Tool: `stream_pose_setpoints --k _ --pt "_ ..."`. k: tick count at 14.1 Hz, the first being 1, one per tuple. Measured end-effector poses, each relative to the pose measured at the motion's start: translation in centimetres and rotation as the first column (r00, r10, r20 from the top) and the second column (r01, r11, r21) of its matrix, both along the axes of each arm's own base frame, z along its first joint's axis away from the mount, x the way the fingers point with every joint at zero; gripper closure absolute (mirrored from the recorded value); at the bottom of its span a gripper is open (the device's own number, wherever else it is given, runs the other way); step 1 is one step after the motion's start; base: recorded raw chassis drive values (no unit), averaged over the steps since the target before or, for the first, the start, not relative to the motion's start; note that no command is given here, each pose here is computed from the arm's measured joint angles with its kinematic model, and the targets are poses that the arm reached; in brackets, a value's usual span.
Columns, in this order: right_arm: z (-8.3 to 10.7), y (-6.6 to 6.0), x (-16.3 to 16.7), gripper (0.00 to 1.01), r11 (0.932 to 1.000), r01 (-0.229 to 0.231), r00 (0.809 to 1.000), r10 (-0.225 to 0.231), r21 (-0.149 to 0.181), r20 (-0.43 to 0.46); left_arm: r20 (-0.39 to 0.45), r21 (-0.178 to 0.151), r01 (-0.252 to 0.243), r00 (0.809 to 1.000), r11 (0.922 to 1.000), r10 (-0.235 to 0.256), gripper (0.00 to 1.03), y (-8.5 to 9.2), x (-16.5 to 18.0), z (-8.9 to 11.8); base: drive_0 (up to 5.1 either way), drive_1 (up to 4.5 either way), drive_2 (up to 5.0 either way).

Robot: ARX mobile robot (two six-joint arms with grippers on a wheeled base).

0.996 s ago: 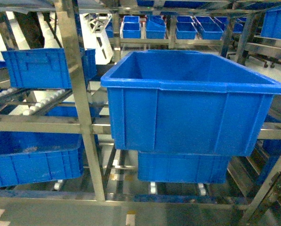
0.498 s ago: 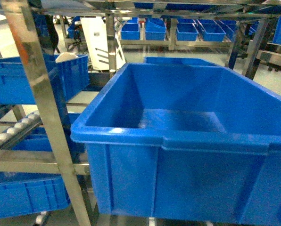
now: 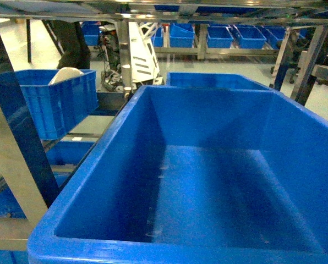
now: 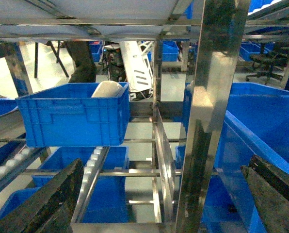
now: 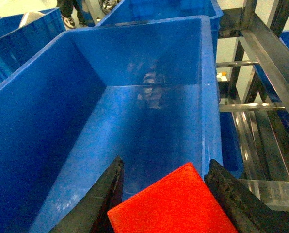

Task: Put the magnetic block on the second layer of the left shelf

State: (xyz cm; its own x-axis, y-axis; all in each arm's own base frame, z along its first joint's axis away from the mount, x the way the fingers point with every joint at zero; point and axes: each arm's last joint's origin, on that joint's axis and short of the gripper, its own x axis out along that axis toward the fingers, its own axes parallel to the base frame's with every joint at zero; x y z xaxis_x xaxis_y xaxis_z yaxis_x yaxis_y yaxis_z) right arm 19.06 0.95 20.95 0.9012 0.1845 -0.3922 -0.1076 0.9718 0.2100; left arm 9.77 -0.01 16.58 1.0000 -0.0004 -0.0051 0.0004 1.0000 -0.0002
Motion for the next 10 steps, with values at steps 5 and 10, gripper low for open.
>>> stream_pose_setpoints --k 5,10 --pt "-0.3 2.3 1.9 0.57 0.9917 -0.113 0.988 0.119 0.061 -0.096 0.001 0.000 0.000 1.000 1.0000 0.000 0.05 0.0 0.0 0.0 0.0 0.00 0.0" --pt "-2.0 6.0 7.2 0.57 0.9692 -0.236 0.961 0.243 0.071 -0.134 0.001 0.000 0.000 1.000 1.0000 0.000 0.05 0.0 0.0 0.0 0.0 0.00 0.0"
